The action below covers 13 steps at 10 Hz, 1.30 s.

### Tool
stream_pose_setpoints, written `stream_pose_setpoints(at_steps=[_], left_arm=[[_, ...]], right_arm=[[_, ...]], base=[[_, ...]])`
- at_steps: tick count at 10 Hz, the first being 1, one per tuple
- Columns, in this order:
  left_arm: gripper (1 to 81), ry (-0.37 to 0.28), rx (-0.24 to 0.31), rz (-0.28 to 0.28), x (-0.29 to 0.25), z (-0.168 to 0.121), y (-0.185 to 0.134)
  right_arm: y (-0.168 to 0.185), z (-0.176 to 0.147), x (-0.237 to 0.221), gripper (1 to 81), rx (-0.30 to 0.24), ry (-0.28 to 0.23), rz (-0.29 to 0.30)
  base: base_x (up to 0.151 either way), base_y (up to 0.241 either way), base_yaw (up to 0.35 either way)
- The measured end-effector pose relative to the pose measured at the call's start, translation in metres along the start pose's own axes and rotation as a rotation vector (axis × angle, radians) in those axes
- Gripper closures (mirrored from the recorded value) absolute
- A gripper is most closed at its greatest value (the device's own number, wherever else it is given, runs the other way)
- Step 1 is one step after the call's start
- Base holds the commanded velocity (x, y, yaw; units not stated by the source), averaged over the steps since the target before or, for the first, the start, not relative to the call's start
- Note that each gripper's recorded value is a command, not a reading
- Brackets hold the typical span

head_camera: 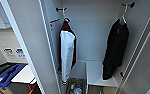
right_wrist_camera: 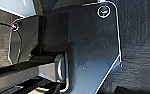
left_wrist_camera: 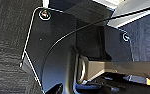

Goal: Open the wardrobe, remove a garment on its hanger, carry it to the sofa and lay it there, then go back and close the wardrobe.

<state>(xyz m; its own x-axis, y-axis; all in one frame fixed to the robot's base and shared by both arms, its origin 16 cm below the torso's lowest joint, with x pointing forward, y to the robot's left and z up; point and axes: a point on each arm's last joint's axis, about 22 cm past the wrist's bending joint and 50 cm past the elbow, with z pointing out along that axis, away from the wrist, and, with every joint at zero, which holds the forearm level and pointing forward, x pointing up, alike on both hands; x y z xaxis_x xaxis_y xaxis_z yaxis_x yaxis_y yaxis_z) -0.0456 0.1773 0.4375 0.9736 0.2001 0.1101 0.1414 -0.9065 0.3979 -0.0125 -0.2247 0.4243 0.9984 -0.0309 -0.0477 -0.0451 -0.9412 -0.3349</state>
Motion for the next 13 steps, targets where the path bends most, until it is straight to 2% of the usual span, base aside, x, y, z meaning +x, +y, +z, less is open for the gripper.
stream_pose_setpoints(at_steps=[3,5,6,7,8,11,13], left_arm=[[1.0,-0.007,0.009,0.000,-0.007,-0.003,-0.005],[1.0,-0.009,0.009,0.000,-0.011,-0.003,-0.006],[1.0,-0.006,0.008,0.001,-0.007,-0.003,-0.005],[1.0,-0.006,0.009,0.008,-0.004,-0.002,-0.006],[1.0,-0.009,0.010,0.010,-0.004,-0.002,-0.005],[1.0,-0.038,0.018,0.009,-0.012,-0.002,-0.008],[1.0,-0.067,0.025,0.014,-0.012,-0.001,-0.009]], right_arm=[[0.011,-0.003,-0.009,1.0,-0.021,-0.022,-0.010],[0.008,-0.002,-0.008,1.0,-0.016,-0.017,-0.014],[0.005,-0.001,0.001,1.0,-0.014,-0.012,-0.042],[0.003,0.000,0.017,1.0,-0.013,-0.006,-0.112],[0.000,0.001,0.035,1.0,-0.014,0.004,-0.219],[-0.028,0.012,0.078,1.0,-0.029,0.011,-0.595],[-0.049,0.021,0.126,1.0,-0.108,0.010,-0.854]], base=[[-0.048,0.000,0.000],[0.000,0.000,0.000],[0.000,0.000,0.000],[0.000,0.000,0.000],[0.000,0.000,0.000],[0.000,0.000,0.000],[0.000,0.000,0.000]])
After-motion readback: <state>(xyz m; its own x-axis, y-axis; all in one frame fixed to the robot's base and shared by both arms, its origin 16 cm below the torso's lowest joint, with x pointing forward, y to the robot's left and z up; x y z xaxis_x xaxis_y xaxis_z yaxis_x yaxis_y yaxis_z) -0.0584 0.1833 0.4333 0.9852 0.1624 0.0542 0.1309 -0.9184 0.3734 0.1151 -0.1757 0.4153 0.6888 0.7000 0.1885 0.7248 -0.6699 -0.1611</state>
